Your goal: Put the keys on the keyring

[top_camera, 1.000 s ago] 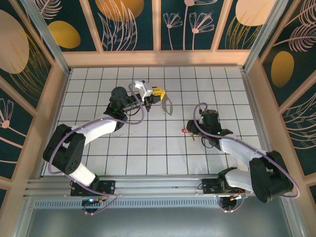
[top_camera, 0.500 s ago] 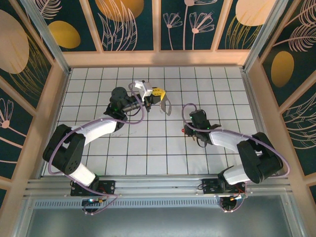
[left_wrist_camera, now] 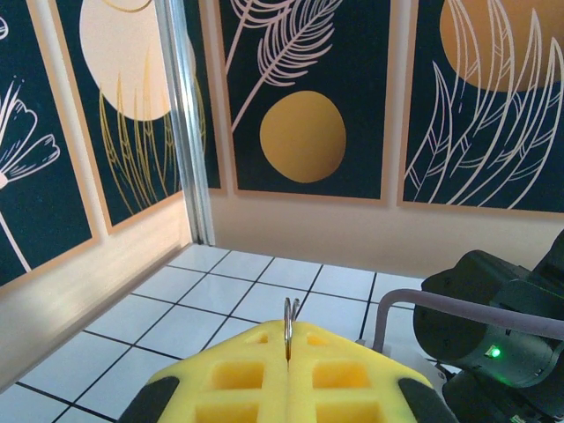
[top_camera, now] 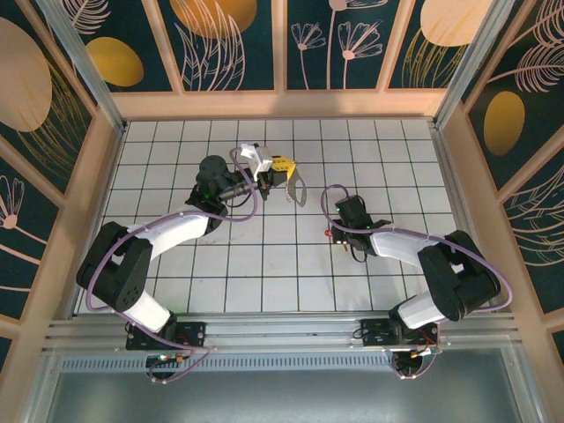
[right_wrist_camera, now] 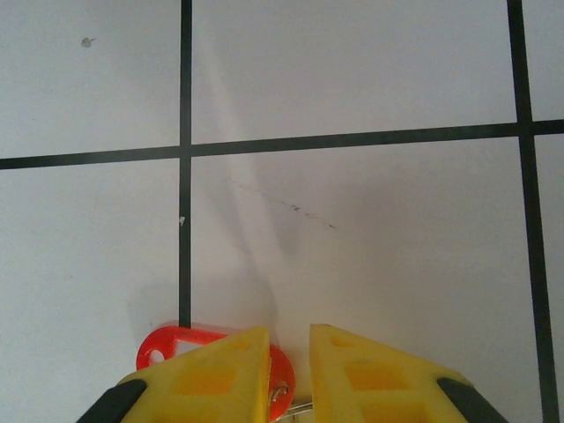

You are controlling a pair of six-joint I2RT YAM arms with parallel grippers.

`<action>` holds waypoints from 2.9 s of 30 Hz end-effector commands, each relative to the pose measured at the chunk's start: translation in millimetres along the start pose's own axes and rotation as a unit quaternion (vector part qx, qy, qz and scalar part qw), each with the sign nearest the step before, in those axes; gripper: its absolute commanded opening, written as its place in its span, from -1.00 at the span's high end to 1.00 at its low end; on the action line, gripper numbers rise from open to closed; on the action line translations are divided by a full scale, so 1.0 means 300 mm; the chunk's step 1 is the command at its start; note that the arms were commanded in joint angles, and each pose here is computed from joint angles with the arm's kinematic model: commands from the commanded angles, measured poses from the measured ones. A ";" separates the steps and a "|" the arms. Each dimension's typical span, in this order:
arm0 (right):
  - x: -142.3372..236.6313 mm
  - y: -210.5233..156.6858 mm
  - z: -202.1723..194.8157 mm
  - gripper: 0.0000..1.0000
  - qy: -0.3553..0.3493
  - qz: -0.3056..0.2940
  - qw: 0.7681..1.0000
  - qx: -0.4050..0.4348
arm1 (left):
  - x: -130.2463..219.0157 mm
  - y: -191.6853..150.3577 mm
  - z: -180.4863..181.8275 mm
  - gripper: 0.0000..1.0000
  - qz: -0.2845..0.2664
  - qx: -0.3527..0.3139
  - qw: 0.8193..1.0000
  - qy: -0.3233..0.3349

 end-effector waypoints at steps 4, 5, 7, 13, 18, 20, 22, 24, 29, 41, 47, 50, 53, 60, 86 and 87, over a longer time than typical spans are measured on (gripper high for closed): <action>0.007 -0.002 0.005 0.62 -0.006 0.004 1.000 0.012 | -0.011 0.052 -0.016 1.00 -0.023 -0.009 1.000 -0.009; 0.008 -0.001 0.007 0.62 -0.004 0.004 1.000 0.012 | -0.010 0.054 -0.016 1.00 -0.024 -0.010 1.000 -0.009; 0.008 -0.004 0.008 0.60 -0.001 0.005 1.000 0.014 | -0.011 0.052 -0.018 1.00 -0.024 -0.010 1.000 -0.009; 0.019 -0.014 0.012 0.55 0.005 0.005 1.000 0.017 | -0.013 0.055 -0.020 1.00 -0.025 -0.010 1.000 -0.011; 0.027 -0.020 0.011 0.52 0.009 0.002 1.000 0.015 | -0.015 0.053 -0.021 1.00 -0.024 -0.010 1.000 -0.013; 0.027 -0.024 0.010 0.52 0.010 0.003 1.000 0.015 | -0.016 0.052 -0.023 1.00 -0.024 -0.009 1.000 -0.014; 0.027 -0.026 0.010 0.52 0.011 0.004 1.000 0.014 | -0.017 0.052 -0.023 1.00 -0.024 -0.009 1.000 -0.014; 0.025 -0.028 0.010 0.52 0.011 0.007 1.000 0.014 | -0.017 0.053 -0.024 1.00 -0.024 -0.009 1.000 -0.014; 0.020 -0.033 0.010 0.52 0.010 0.011 1.000 0.014 | -0.017 0.056 -0.027 1.00 -0.025 -0.010 1.000 -0.015; 0.007 -0.037 0.011 0.56 0.009 0.019 1.000 0.015 | -0.019 0.053 -0.028 1.00 -0.024 -0.009 1.000 -0.017; 0.004 -0.038 0.011 0.65 0.008 0.021 1.000 0.015 | -0.020 0.053 -0.028 1.00 -0.024 -0.009 1.000 -0.017; 0.003 -0.037 0.011 0.72 0.008 0.021 1.000 0.015 | -0.020 0.050 -0.027 1.00 -0.023 -0.008 1.000 -0.016; 0.001 -0.037 0.012 0.74 0.007 0.022 1.000 0.015 | -0.020 0.049 -0.027 1.00 -0.022 -0.008 1.000 -0.017; -0.003 -0.039 0.012 0.78 0.006 0.026 1.000 0.015 | -0.020 0.051 -0.027 1.00 -0.022 -0.008 1.000 -0.016; 0.036 -0.040 -0.001 0.75 0.005 -0.003 1.000 0.006 | -0.025 0.056 -0.029 1.00 -0.021 -0.006 1.000 -0.019; 0.037 -0.041 -0.001 0.76 0.005 -0.003 1.000 0.006 | -0.026 0.056 -0.029 1.00 -0.021 -0.005 1.000 -0.020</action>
Point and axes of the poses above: each hand's point on the last joint's axis, 136 mm out from that joint toward the fingers, its own x axis back along the fingers, its own z axis along the line the jaws close on, y = z × x, the point moved 10 cm from there along x, back along the fingers, and after that the axes turned 9 degrees about x, right-handed, at the moved point
